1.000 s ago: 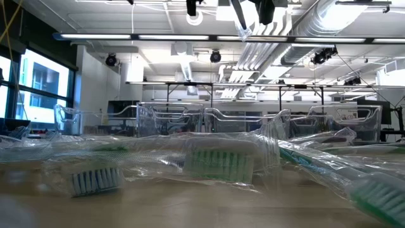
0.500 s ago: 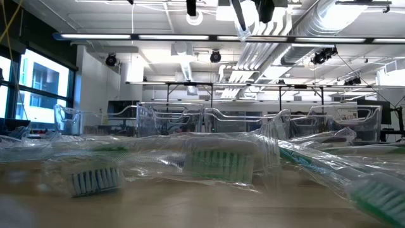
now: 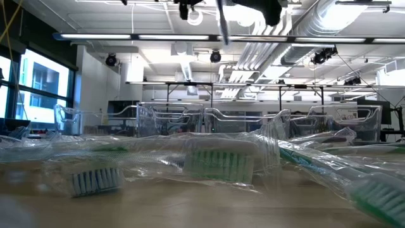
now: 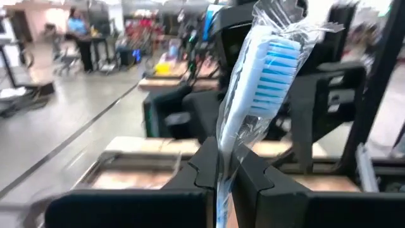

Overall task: Pick & Place Toothbrushes
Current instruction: Put the blue toothbrush into the left transparent bin

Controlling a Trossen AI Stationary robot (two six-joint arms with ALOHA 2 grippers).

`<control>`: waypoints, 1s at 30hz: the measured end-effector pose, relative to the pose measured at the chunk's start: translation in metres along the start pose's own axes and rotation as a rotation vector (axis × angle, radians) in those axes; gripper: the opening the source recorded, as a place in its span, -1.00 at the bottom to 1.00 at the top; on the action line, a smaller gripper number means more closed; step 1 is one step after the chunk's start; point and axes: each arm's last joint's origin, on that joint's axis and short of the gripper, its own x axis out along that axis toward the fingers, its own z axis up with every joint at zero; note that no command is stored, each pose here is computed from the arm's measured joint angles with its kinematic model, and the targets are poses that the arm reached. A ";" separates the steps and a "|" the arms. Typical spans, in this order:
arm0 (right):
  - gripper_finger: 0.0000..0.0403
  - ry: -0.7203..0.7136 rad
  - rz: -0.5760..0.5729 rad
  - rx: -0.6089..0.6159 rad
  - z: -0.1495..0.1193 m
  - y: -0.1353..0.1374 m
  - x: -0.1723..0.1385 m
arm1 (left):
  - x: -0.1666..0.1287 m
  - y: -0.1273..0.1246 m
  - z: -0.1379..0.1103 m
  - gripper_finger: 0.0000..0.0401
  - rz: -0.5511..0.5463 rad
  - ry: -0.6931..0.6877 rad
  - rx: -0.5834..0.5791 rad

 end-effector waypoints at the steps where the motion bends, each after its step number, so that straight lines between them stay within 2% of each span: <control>1: 0.17 0.012 -0.006 0.004 0.000 -0.001 -0.003 | -0.004 0.003 0.002 -0.94 0.009 0.015 0.010; 6: 0.14 0.065 -0.023 0.004 0.002 -0.002 -0.020 | -0.033 0.017 0.013 -0.94 0.073 0.120 0.041; 11: 0.02 0.149 -0.043 -0.002 -0.005 -0.004 -0.023 | -0.066 0.032 0.014 -0.94 0.261 0.289 0.037; 17: -0.11 0.197 -0.056 -0.005 -0.011 -0.006 -0.019 | -0.097 0.051 0.013 -0.94 0.446 0.414 -0.009; 30: -0.22 0.277 -0.073 -0.012 -0.027 -0.008 -0.001 | -0.135 0.104 0.000 -0.94 0.728 0.583 -0.100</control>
